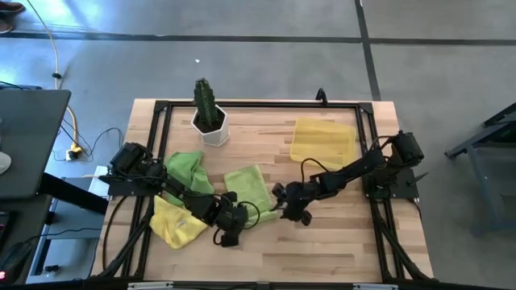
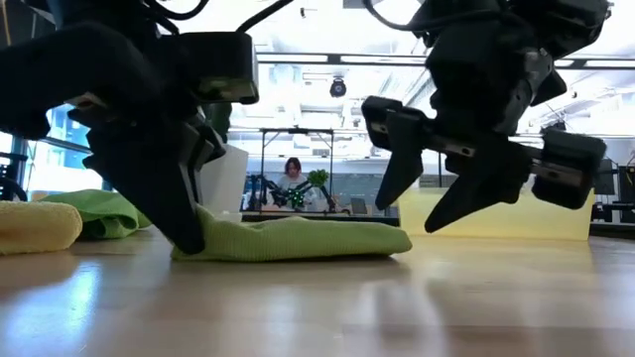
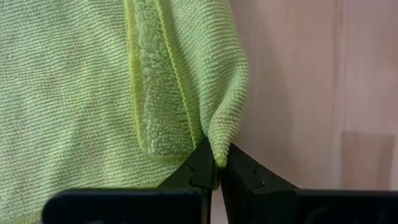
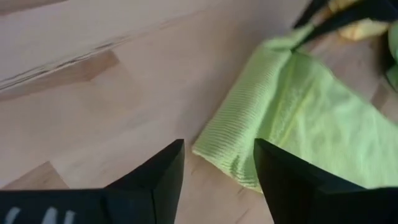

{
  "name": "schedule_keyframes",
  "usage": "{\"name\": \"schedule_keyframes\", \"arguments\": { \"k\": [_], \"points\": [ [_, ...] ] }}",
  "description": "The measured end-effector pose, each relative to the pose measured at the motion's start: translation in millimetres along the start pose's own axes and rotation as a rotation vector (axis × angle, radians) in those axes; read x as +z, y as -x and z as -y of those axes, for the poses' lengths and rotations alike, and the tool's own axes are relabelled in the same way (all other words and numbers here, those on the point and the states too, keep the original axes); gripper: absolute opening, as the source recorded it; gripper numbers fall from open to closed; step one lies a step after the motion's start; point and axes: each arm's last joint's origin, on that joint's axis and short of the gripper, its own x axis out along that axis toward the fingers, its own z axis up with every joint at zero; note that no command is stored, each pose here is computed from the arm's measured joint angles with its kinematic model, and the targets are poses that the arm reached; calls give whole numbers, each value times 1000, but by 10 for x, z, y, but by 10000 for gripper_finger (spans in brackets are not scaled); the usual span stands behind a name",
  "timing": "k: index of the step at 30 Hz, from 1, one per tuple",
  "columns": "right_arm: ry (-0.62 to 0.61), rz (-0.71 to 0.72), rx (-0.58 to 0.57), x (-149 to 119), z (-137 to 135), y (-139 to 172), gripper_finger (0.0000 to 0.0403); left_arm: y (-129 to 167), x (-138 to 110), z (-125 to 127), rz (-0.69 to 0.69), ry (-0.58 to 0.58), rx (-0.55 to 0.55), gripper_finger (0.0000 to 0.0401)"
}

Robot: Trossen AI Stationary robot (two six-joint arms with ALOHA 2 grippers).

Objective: Roll microfiber towels into tight, uniform cylinder then place into a basket
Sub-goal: Roll the light green microfiber cloth

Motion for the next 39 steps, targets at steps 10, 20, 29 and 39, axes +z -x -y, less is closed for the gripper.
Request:
{"name": "schedule_keyframes", "arguments": {
  "k": [10,20,29,39],
  "points": [
    [134,19,-9,-25,-30,-117,166,0,-5,-12,4,-15,30,8],
    [141,-12,-72,-167,-53,-354,149,-2,6,-7,15,-12,24,8],
    [-132,-28,-78,-269,-7,-382,105,-1,6,-1,14,-115,20,8],
    [-380,-35,-59,-303,-9,-380,8,16,44,15,27,-94,13,19]
  ]
}}
